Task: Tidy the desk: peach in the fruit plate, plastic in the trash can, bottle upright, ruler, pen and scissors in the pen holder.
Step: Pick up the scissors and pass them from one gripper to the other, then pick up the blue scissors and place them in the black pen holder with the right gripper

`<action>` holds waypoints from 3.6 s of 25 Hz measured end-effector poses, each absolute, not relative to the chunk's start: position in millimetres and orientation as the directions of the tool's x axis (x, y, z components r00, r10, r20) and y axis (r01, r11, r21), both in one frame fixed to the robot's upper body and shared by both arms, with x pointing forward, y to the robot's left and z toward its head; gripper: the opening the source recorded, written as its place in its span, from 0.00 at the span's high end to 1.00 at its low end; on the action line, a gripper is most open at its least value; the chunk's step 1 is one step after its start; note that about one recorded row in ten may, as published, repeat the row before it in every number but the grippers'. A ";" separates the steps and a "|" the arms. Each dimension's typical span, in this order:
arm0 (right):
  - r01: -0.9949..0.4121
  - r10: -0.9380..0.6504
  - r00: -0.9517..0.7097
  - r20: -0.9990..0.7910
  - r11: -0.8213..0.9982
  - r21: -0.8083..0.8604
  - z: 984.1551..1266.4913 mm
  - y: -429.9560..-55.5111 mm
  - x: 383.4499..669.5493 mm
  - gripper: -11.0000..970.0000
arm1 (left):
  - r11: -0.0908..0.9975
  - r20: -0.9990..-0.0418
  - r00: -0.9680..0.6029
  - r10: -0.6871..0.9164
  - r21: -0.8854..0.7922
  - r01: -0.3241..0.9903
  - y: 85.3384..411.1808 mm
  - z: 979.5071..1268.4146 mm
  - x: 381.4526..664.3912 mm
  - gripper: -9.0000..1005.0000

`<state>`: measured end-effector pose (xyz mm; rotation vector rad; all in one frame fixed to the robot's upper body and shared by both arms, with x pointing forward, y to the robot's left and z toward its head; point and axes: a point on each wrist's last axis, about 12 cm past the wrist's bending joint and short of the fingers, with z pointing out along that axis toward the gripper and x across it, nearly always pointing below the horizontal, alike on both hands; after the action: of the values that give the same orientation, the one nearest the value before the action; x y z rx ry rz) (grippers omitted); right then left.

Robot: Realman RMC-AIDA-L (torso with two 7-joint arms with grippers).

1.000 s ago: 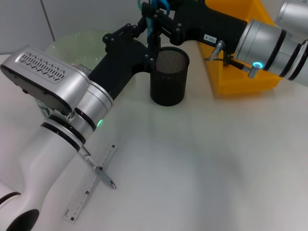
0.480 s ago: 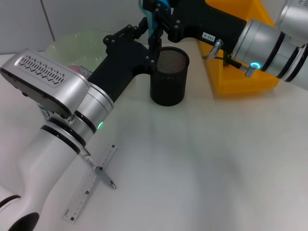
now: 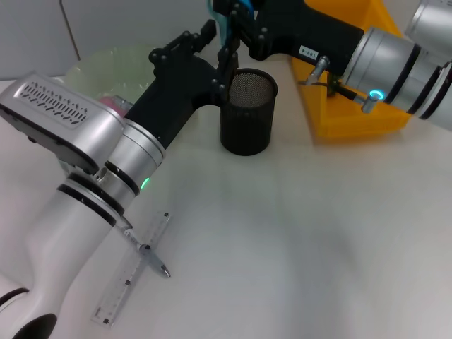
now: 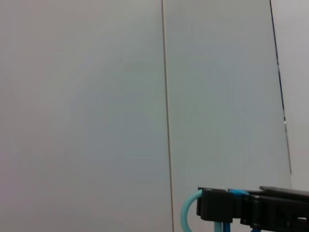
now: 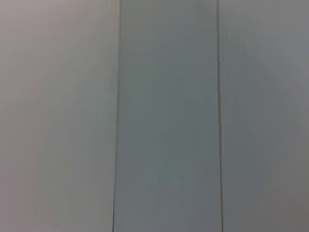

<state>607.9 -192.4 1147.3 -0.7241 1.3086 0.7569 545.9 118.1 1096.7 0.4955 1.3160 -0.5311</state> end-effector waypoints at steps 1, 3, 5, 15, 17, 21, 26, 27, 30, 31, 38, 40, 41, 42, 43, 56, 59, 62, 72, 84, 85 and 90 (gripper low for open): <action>-0.822 0.077 0.101 -0.992 0.568 -0.040 1147.3 -192.3 607.8 0.92 | 0.783 -0.982 0.169 -0.085 0.039 0.621 118.4 1096.6 545.7 0.62; -0.823 0.079 0.102 -0.992 0.567 -0.039 1147.3 -192.9 607.3 0.92 | 0.782 -0.983 0.161 -0.093 0.028 0.622 119.2 1096.4 545.7 0.62; -0.822 0.080 0.101 -0.992 0.568 -0.038 1146.9 -193.4 607.1 0.92 | 0.781 -0.983 0.157 -0.097 0.023 0.624 119.4 1096.2 545.6 0.61; -0.769 0.172 0.103 -0.980 0.639 0.031 1157.4 -222.8 609.2 0.92 | 0.737 -0.986 0.020 -0.168 -0.112 0.666 136.0 1082.1 534.8 0.30; -0.761 0.185 0.082 -0.979 0.646 0.058 1159.1 -230.9 611.0 0.92 | 0.722 -0.985 -0.015 -0.173 -0.137 0.678 143.8 1077.6 530.0 0.23; -0.750 0.185 -0.002 -0.983 0.649 0.124 1160.0 -245.3 617.5 0.92 | 0.680 -0.980 -0.098 -0.175 -0.193 0.707 162.4 1069.2 520.5 0.20; -0.741 0.167 -0.075 -0.983 0.651 0.167 1159.8 -252.8 627.2 0.92 | 0.609 -0.977 -0.173 -0.121 -0.211 0.765 184.1 1058.5 507.8 0.20; -0.738 0.166 -0.081 -0.983 0.652 0.171 1159.8 -253.3 629.0 0.92 | 0.596 -0.977 -0.179 -0.113 -0.210 0.775 190.3 1055.4 503.3 0.20; -0.729 0.161 -0.094 -0.982 0.661 0.178 1159.8 -252.0 634.8 0.92 | 0.586 -0.976 -0.193 -0.102 -0.216 0.781 203.9 1049.0 497.0 0.20; -0.725 0.158 -0.099 -0.982 0.665 0.180 1159.9 -250.7 637.2 0.92 | 0.586 -0.976 -0.193 -0.102 -0.216 0.781 203.9 1049.0 497.0 0.20; -0.725 0.163 -0.134 -0.978 0.656 0.208 1162.3 -239.5 647.1 0.92 | 0.608 -0.962 -0.231 -0.147 -0.272 0.746 229.1 1035.6 490.4 0.20; -0.728 0.162 -0.141 -0.977 0.651 0.213 1163.1 -238.2 647.5 0.92 | 0.606 -0.962 -0.232 -0.144 -0.271 0.748 228.8 1035.4 490.1 0.20; -0.730 0.161 -0.146 -0.976 0.648 0.216 1163.6 -237.4 647.7 0.92 | 0.606 -0.962 -0.232 -0.141 -0.269 0.749 228.8 1035.1 489.9 0.20; -0.733 0.154 -0.156 -0.976 0.644 0.218 1163.5 -236.4 647.9 0.92 | 0.605 -0.963 -0.232 -0.138 -0.268 0.750 228.7 1035.0 489.7 0.20; -0.733 0.136 -0.169 -0.976 0.645 0.217 1162.1 -236.1 648.2 0.92 | 0.605 -0.964 -0.230 -0.135 -0.264 0.751 228.6 1034.6 489.5 0.20; -0.717 0.064 -0.148 -0.987 0.681 0.152 1138.3 -216.0 642.1 0.92 | 0.599 -0.961 -0.242 -0.137 -0.275 0.752 226.9 1032.7 487.9 0.20; -0.716 0.037 -0.126 -0.991 0.689 0.116 1130.2 -208.7 639.7 0.92 | 0.596 -0.960 -0.244 -0.136 -0.276 0.754 226.0 1032.3 487.6 0.20; -0.713 0.015 -0.134 -0.991 0.693 0.107 1123.6 -202.8 641.0 0.92 | 0.595 -0.960 -0.245 -0.135 -0.276 0.755 225.9 1032.2 488.0 0.20; -0.676 0.001 -0.113 -0.994 0.733 0.077 1112.6 -198.0 643.5 0.91 | 0.586 -0.956 -0.256 -0.144 -0.291 0.757 223.3 1033.6 490.9 0.20; -0.658 -0.003 -0.158 -0.987 0.746 0.103 1100.2 -199.2 639.0 0.89 | 0.569 -0.947 -0.287 -0.147 -0.318 0.759 221.1 1032.7 490.3 0.20; -0.659 -0.003 -0.160 -0.987 0.745 0.105 1099.8 -198.8 638.7 0.88 | 0.565 -0.945 -0.292 -0.145 -0.322 0.760 220.7 1032.6 490.1 0.20; -0.662 -0.006 -0.177 -0.984 0.741 0.114 1096.1 -197.2 637.0 0.87 | 0.546 -0.941 -0.306 -0.145 -0.334 0.768 217.2 1034.2 491.7 0.20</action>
<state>637.0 -197.2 1096.1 -0.5407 1.6628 0.6360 491.7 217.2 1034.2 0.5352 1.6388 -0.9951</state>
